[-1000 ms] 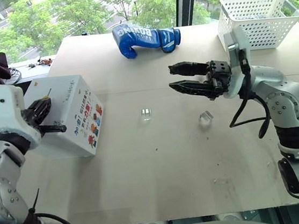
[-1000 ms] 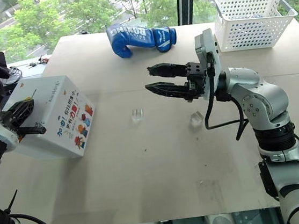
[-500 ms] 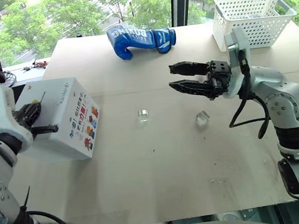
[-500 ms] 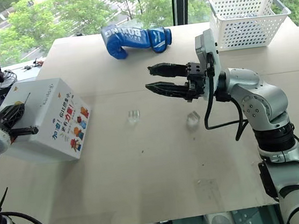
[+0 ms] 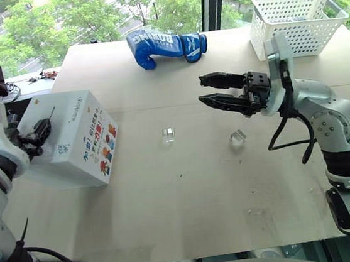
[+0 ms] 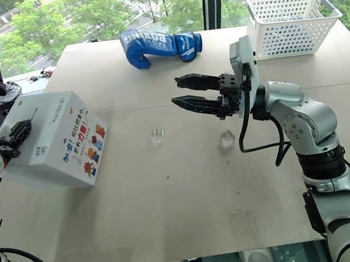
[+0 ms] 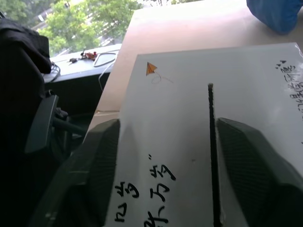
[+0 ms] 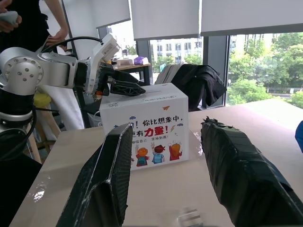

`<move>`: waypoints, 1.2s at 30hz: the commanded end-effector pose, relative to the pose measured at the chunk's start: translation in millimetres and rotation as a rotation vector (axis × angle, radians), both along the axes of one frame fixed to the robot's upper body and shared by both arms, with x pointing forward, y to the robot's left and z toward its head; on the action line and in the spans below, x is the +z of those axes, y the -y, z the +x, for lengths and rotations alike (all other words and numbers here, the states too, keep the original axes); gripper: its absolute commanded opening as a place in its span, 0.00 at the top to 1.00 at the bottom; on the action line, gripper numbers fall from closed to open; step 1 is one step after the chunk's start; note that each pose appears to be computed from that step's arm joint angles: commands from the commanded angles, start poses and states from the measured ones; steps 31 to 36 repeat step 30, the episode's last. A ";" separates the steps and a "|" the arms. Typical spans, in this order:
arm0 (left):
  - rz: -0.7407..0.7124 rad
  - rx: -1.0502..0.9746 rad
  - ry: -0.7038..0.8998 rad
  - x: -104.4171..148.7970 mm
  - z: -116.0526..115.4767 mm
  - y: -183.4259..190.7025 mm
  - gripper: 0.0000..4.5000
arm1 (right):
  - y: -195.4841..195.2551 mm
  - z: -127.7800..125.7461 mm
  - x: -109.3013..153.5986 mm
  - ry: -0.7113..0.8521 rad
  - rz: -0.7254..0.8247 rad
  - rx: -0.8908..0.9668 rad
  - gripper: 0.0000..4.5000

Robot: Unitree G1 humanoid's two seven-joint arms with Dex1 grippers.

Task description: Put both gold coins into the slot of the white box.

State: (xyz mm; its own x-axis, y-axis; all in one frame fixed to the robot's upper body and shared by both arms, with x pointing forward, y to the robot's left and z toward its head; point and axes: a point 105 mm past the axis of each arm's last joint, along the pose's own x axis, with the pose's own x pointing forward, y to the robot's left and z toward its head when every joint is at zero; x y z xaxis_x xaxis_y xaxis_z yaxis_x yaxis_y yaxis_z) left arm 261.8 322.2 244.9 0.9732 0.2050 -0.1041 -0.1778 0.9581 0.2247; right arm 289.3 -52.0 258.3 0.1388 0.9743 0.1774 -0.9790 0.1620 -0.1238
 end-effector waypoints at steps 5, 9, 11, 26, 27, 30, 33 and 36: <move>-0.088 -0.568 0.450 73.8 -2.5 106.3 0.01 | 14.8 -5.6 14.7 0.054 0.047 -0.022 0.44; -0.114 -0.722 0.370 50.5 -7.7 149.5 0.01 | 31.5 -3.6 -4.6 0.023 -0.010 -0.075 0.44; -0.137 -0.800 0.302 26.8 -13.8 176.4 0.01 | 52.1 -1.5 -40.9 -0.010 -0.124 -0.147 0.44; -0.133 -0.799 -0.140 -144.8 -47.1 167.1 0.00 | 135.6 -40.3 -170.0 -0.105 -0.340 -0.461 0.01; -0.112 -0.798 -0.134 -147.5 -47.0 166.5 0.00 | 135.7 -43.5 -172.7 -0.110 -0.338 -0.469 0.01; -0.082 -0.807 -0.131 -154.3 -46.9 167.0 0.00 | 138.4 -45.4 -175.4 -0.111 -0.310 -0.531 0.01; -0.082 -0.807 -0.131 -154.3 -46.9 167.0 0.00 | 138.4 -45.4 -175.4 -0.111 -0.310 -0.531 0.01; -0.082 -0.807 -0.131 -154.3 -46.9 167.0 0.00 | 138.4 -45.4 -175.4 -0.111 -0.310 -0.531 0.01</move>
